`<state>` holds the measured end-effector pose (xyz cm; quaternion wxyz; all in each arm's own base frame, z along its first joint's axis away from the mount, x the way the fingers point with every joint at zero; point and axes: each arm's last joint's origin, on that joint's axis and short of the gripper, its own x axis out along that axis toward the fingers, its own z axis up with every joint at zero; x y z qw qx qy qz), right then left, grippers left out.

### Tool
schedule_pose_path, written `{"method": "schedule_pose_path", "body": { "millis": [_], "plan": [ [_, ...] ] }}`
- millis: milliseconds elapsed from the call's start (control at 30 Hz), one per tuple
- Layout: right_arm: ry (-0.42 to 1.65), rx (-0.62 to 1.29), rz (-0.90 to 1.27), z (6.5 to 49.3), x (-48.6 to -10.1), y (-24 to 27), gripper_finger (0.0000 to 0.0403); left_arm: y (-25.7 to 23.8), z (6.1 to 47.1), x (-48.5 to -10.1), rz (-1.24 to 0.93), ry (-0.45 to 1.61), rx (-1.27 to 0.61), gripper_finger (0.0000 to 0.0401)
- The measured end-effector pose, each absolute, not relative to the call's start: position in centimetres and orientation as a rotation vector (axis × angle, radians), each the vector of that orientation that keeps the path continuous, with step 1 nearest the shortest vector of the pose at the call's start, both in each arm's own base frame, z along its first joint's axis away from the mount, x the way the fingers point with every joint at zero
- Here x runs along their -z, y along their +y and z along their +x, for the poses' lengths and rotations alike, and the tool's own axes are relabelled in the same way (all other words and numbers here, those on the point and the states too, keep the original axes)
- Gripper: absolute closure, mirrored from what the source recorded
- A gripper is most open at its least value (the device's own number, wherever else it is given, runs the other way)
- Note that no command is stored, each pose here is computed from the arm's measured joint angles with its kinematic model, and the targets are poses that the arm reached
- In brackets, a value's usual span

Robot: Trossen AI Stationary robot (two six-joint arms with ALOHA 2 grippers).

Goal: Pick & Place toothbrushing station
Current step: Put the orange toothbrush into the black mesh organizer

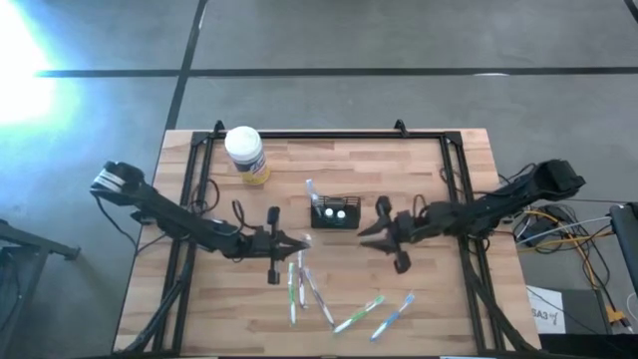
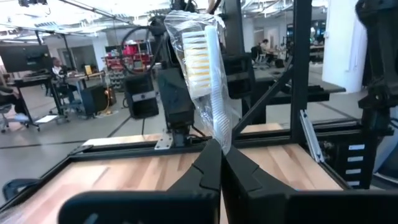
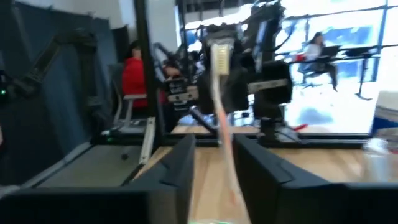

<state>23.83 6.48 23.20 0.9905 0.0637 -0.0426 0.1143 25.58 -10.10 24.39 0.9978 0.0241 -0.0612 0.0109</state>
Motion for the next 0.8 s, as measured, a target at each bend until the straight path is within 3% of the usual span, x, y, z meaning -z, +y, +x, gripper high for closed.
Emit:
{"method": "schedule_pose_path", "body": {
  "millis": [200,367,567,800],
  "plan": [
    [-0.072,-0.256,0.139,27.1,-23.7,7.7,0.0200,-11.2,28.1,-24.5,0.086,-0.078,-0.026,0.0401],
    [-0.051,-0.260,0.184,28.4,-23.6,8.1,0.0155,-11.9,29.8,-24.9,0.080,-0.069,-0.030,0.0401],
    [-0.034,-0.261,0.204,28.8,-22.9,8.3,0.0141,-12.0,30.7,-24.7,0.089,-0.030,-0.048,0.0401],
    [-0.049,-0.224,0.188,29.5,-22.0,8.3,0.0163,-11.8,31.2,-24.6,0.072,-0.026,-0.060,0.0401]
  ]
}}
